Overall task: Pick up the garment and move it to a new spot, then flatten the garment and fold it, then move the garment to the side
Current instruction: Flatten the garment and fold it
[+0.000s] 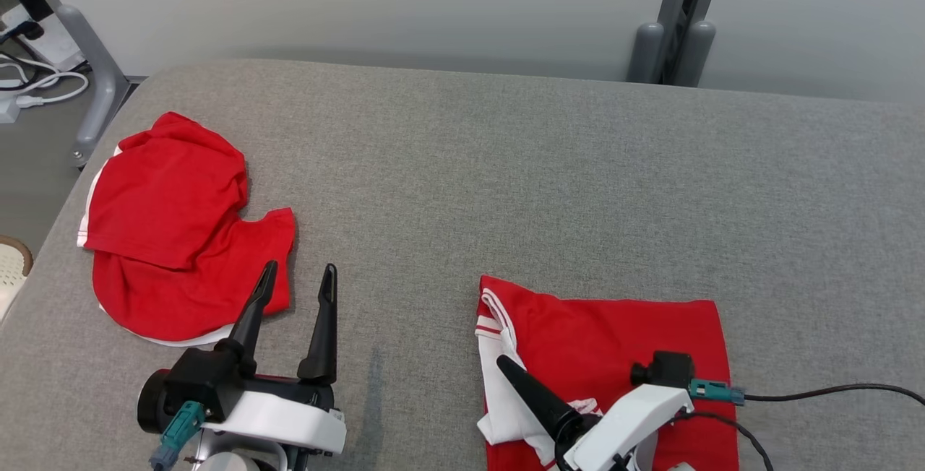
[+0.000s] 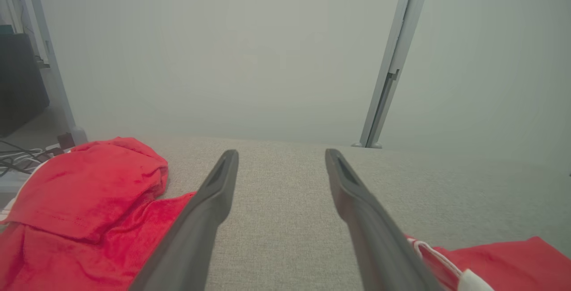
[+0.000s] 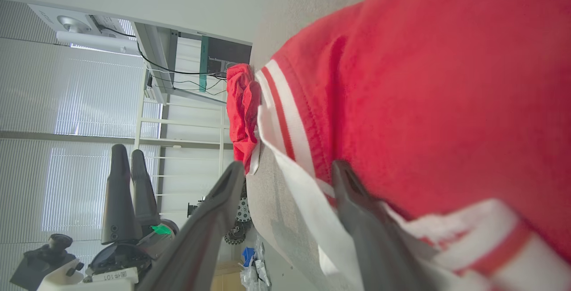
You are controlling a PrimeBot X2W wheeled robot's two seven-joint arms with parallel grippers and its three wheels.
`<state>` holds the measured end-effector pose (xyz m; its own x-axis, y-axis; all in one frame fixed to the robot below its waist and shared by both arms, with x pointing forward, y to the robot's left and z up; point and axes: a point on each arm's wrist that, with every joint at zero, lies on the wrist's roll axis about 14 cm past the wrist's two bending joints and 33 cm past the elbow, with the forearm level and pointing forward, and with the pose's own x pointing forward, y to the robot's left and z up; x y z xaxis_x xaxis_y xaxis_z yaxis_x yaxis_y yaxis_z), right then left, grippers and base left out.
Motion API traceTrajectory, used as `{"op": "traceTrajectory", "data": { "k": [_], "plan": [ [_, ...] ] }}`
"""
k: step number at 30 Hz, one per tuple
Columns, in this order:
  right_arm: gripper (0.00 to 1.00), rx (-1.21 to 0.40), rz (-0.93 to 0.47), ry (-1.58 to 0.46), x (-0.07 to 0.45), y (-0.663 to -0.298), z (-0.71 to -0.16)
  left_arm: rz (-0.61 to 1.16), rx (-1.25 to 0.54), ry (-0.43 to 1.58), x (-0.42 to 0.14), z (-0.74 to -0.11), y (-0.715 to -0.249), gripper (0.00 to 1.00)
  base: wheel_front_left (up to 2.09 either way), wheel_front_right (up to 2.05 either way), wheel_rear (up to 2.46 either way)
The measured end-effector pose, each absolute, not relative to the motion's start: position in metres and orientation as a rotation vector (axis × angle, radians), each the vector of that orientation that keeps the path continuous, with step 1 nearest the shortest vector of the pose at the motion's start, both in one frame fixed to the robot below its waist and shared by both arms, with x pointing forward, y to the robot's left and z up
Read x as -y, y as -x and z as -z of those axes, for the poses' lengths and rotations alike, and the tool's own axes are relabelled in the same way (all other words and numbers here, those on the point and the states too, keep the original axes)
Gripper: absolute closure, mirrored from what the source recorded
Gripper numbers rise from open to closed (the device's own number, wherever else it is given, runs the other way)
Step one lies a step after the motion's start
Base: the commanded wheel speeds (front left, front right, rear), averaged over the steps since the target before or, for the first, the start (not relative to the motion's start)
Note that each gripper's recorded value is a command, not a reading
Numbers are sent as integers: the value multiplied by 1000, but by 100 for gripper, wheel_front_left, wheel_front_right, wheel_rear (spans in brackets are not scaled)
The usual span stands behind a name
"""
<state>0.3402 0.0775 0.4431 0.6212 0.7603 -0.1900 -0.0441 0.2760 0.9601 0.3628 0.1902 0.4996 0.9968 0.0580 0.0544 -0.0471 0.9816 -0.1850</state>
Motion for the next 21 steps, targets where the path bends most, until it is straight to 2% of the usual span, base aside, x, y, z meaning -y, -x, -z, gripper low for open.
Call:
{"op": "traceTrajectory", "data": {
  "k": [12,16,21],
  "plan": [
    [0,-747,-779,-1179,-113,-320,-475,-67,71,191,-193,-503,-357,0,0,0,0],
    [0,-673,-801,-1176,-113,-329,-493,-73,68,194,-193,-502,-353,0,0,0,0],
    [0,-494,-755,-1158,-84,-366,-522,-67,84,196,-192,-507,-352,0,0,0,0]
  ]
}}
